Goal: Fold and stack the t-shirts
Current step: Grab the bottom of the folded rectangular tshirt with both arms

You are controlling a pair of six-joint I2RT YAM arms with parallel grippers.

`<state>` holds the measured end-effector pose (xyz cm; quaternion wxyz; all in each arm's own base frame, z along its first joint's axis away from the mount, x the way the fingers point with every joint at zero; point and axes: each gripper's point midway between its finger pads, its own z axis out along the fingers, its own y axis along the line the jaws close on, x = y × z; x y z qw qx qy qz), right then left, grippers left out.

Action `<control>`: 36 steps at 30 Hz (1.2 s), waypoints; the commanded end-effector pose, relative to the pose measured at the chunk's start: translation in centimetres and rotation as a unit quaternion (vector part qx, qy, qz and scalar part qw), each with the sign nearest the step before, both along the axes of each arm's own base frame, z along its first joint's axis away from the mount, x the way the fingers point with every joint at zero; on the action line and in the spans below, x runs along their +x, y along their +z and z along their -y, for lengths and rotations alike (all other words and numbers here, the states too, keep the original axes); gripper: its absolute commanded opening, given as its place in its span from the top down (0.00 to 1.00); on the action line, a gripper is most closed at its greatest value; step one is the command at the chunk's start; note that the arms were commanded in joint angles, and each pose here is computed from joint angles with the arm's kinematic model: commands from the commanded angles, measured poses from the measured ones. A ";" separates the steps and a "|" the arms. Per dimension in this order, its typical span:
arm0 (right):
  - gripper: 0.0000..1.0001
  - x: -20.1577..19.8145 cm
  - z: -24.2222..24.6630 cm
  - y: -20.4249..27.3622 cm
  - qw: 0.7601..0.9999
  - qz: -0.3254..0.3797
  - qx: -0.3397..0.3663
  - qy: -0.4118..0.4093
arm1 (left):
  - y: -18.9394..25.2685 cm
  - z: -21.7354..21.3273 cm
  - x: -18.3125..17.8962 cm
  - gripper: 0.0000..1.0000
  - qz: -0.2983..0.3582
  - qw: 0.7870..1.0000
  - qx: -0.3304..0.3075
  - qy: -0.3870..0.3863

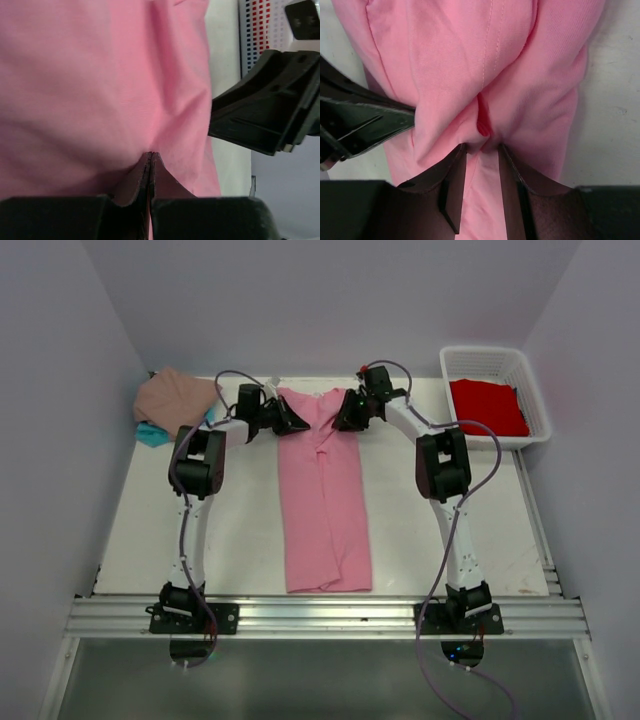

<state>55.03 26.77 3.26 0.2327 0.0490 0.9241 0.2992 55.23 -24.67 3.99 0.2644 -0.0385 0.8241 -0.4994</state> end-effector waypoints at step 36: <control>0.67 0.7 -1.0 1.3 1.000 0.016 0.025 0.004 | -0.8 -2.0 -1.2 1.00 -0.005 0.999 -0.042 0.012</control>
